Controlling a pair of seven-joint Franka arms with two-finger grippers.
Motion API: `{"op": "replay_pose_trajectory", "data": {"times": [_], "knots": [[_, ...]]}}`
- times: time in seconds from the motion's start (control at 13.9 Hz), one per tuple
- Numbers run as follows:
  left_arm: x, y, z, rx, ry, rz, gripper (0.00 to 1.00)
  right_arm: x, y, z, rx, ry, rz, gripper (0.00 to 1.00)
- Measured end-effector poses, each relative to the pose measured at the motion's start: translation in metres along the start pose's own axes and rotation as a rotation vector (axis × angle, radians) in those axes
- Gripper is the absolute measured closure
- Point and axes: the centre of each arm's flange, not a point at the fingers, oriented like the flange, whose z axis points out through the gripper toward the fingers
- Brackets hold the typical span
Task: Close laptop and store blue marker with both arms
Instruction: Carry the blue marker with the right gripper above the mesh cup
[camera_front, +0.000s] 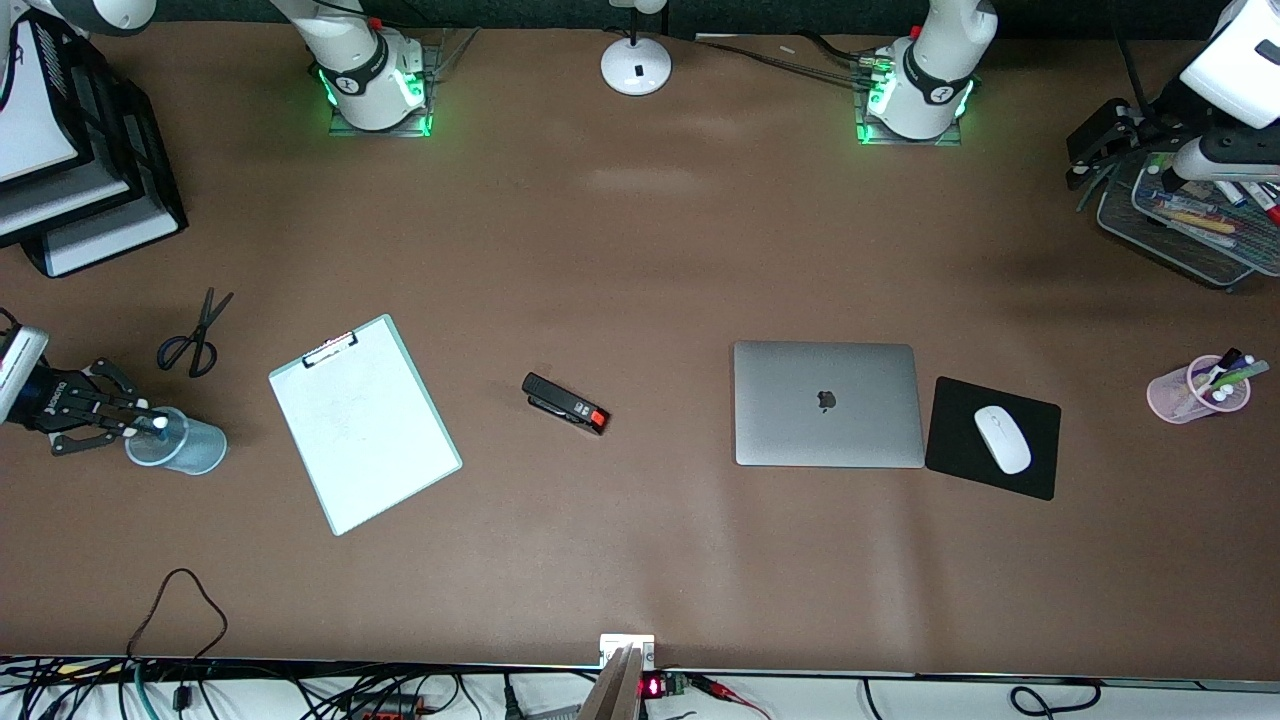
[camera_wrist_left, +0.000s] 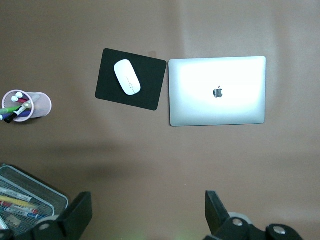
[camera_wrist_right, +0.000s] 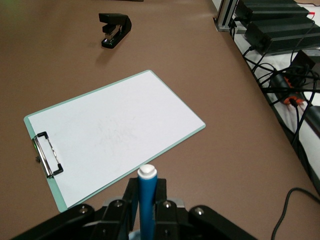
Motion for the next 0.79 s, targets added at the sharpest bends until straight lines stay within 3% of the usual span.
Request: {"op": "replay_pose_trajectory", "data": {"times": [0.79], "knots": [[0.001,0.000,0.000,0.000,0.004,0.000,0.00,-0.045,-0.014,0.011,0.010,0.015,0.035,0.82]]}}
